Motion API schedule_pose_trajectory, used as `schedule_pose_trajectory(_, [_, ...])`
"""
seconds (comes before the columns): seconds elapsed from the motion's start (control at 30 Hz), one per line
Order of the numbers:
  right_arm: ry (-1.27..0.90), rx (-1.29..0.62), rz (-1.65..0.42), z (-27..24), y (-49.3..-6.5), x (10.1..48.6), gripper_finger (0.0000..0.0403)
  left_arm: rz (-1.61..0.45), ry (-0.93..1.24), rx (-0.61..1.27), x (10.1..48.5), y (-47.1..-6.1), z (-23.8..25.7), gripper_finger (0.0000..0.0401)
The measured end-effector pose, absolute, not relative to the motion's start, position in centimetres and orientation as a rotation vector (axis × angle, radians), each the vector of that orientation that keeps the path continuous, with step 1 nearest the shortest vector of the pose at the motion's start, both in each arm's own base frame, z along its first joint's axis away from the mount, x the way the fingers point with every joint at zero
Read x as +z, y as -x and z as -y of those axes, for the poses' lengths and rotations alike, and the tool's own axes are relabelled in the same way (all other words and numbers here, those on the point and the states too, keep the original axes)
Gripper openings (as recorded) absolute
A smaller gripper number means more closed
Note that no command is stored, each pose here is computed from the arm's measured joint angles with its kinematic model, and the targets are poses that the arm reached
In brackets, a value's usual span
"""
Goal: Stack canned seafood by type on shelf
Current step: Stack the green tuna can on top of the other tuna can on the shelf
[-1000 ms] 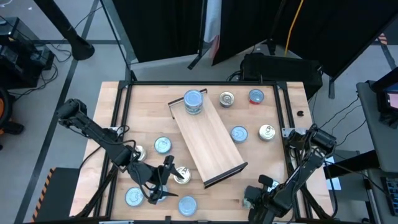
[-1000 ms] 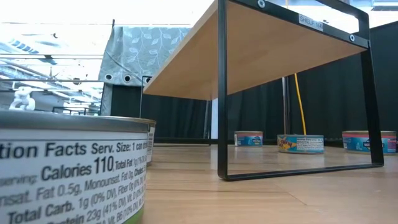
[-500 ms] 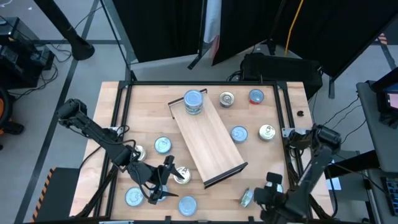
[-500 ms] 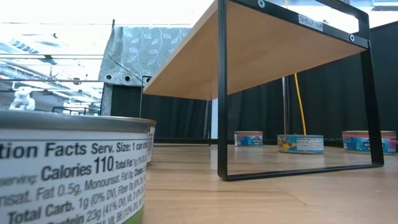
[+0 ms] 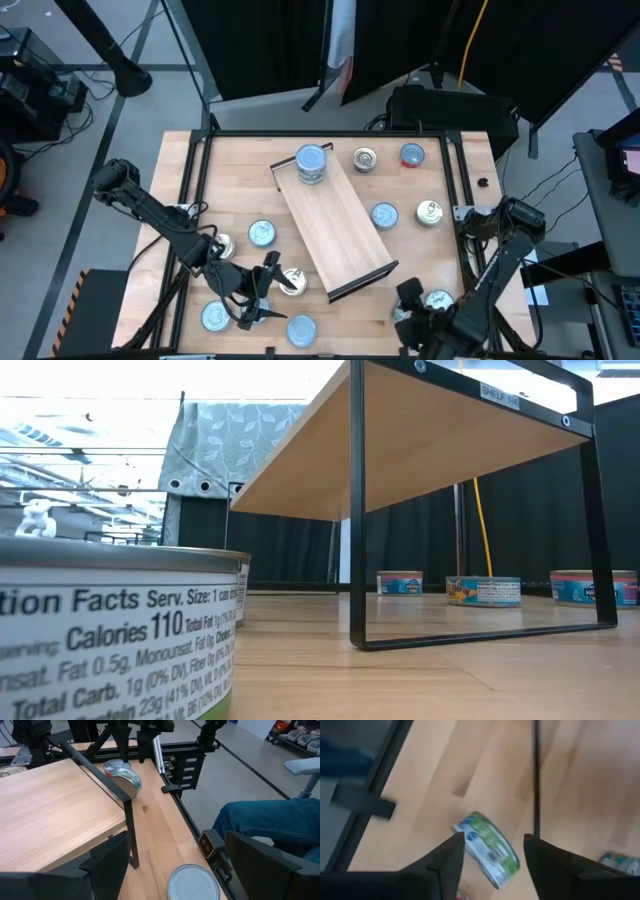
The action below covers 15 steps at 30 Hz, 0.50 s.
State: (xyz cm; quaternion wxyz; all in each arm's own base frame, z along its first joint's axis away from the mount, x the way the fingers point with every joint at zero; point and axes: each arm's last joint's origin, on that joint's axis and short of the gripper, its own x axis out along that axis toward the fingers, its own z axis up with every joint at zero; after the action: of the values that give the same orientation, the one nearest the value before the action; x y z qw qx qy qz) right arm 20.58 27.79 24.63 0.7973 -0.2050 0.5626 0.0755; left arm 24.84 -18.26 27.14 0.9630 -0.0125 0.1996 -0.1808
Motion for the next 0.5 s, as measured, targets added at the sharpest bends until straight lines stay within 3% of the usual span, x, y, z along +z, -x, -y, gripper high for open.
schedule_pose_trajectory(0.17, [0.535,0.315,-1.270,-27.0,-21.7,24.5,0.0222,-0.403,0.024,-0.362,27.1,-24.8,18.3,0.0322])
schedule_pose_trajectory(0.5, [0.669,0.494,-1.440,-24.5,-22.8,22.8,0.0235,-0.388,0.026,-0.347,27.3,-24.9,18.2,0.0322])
